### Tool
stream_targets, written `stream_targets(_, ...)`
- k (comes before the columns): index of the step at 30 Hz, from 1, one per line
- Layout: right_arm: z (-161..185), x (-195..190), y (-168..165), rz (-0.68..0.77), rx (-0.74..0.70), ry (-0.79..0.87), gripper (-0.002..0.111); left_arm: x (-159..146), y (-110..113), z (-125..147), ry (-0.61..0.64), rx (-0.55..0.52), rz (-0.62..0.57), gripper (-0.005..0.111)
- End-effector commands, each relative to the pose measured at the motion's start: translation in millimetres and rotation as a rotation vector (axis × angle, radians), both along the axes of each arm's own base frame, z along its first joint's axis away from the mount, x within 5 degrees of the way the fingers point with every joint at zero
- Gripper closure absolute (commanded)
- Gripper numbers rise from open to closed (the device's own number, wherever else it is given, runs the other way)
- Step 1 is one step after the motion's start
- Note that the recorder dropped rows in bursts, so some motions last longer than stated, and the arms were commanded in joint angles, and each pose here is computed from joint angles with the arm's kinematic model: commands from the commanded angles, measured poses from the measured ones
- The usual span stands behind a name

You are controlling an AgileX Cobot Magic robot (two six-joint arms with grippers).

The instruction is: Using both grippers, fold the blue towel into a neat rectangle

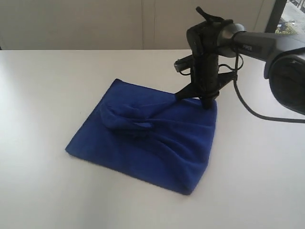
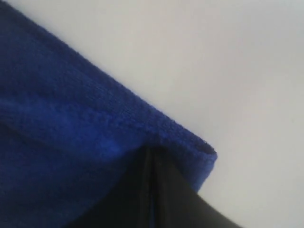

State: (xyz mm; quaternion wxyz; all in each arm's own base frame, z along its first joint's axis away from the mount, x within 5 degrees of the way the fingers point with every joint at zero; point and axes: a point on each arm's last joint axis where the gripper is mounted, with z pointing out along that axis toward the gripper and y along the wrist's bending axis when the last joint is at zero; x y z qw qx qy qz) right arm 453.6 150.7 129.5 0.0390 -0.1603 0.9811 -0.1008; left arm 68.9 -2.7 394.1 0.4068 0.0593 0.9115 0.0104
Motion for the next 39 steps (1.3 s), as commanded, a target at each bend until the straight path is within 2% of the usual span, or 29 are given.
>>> stream_targets(1,-25,-29,-18,-0.028,-0.074,0.165,0.108,-1,0,-1,0.005,0.001,0.002,0.107)
stream_targets(8,-27,-76,-34,-0.034,-0.108,0.255,0.108,-1,0,-1,0.005,0.001,0.002,0.107)
stream_targets(17,-23,-134,-53,-0.08,-0.072,0.219,0.108,-1,0,-1,0.005,0.001,0.002,0.107)
stream_targets(20,-6,-155,-61,-0.111,-0.059,0.188,0.108,-1,0,-1,0.005,0.001,0.002,0.107)
stream_targets(26,50,-155,-57,-0.11,0.055,-0.017,0.108,-1,0,-1,0.005,-0.001,0.003,0.107)
stream_targets(29,76,-152,-33,-0.071,0.167,-0.108,0.108,-1,0,-1,0.005,-0.001,0.003,0.107)
stream_targets(33,101,-146,53,0.168,0.367,-0.158,0.108,-1,0,-1,0.005,-0.001,0.003,0.107)
stream_targets(36,84,-129,120,0.267,0.405,-0.15,0.108,-1,0,-1,0.005,0.001,0.002,0.107)
stream_targets(39,66,-117,146,0.294,0.405,-0.139,0.108,-1,0,-1,0.005,0.001,0.002,0.107)
